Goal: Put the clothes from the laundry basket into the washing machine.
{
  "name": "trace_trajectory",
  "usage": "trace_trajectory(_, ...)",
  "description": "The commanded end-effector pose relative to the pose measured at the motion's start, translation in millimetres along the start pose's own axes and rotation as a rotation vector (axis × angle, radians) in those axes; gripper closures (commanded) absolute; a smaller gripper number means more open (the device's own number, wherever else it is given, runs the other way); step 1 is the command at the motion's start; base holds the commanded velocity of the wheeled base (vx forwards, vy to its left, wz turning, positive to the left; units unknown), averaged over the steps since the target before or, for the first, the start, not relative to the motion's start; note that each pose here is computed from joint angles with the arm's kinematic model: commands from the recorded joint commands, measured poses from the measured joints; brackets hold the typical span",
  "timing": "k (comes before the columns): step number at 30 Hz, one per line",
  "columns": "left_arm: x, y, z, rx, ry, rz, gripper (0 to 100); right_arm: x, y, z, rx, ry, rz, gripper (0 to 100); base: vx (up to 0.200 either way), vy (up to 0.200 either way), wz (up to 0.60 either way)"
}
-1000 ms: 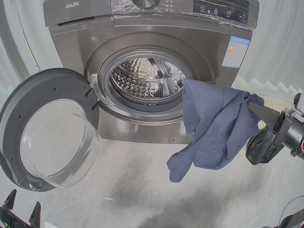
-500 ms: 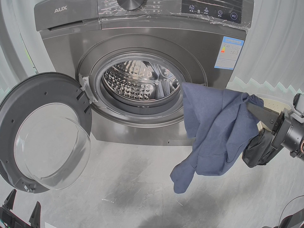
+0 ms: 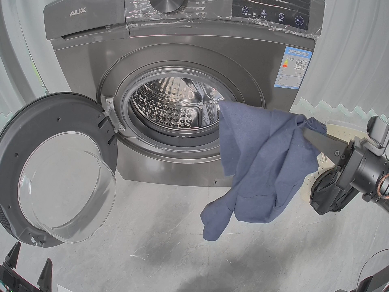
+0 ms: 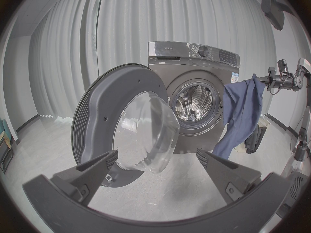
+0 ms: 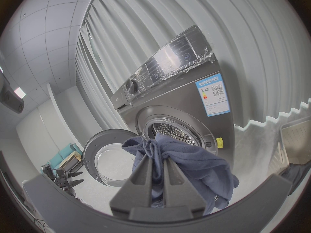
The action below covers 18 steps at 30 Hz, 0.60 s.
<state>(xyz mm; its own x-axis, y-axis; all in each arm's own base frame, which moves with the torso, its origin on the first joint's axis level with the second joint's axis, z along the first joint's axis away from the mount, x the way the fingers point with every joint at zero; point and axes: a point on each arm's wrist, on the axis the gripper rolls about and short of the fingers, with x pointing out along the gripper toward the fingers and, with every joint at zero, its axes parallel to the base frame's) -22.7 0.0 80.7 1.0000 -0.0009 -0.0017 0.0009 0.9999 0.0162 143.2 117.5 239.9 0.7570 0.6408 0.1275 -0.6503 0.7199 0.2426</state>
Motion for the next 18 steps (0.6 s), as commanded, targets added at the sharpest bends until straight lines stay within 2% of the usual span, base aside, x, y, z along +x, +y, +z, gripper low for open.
trace_trajectory(1, 0, -0.2, -5.2, 0.005, -0.002, -0.002, 0, 28, 2.9, -16, 0.008, 0.024, 0.024, 100, 0.0, 0.0, 0.0)
trace_trajectory(4, 0, -0.3, -5.0, 0.013, -0.003, -0.01, 0, 44, 7.1, -25, 0.012, 0.01, 0.048, 100, 0.0, 0.0, 0.0)
trace_trajectory(8, 0, -0.7, -5.0, 0.022, -0.004, -0.024, 0, 53, 8.2, -27, 0.014, -0.007, 0.057, 100, 0.0, 0.0, 0.0)
trace_trajectory(9, 0, -0.9, -5.0, 0.044, -0.005, -0.036, 0, 62, 14.4, -27, 0.041, -0.035, 0.086, 100, 0.0, 0.0, 0.0)
trace_trajectory(12, 0, -1.0, -5.0, 0.045, -0.005, -0.037, 0, 71, 16.9, -30, 0.065, -0.055, 0.102, 100, 0.0, 0.0, 0.0)
trace_trajectory(18, 0, -1.0, -4.8, 0.047, -0.006, -0.039, 0, 91, 22.0, -45, 0.068, -0.059, 0.125, 100, 0.0, 0.0, 0.0)
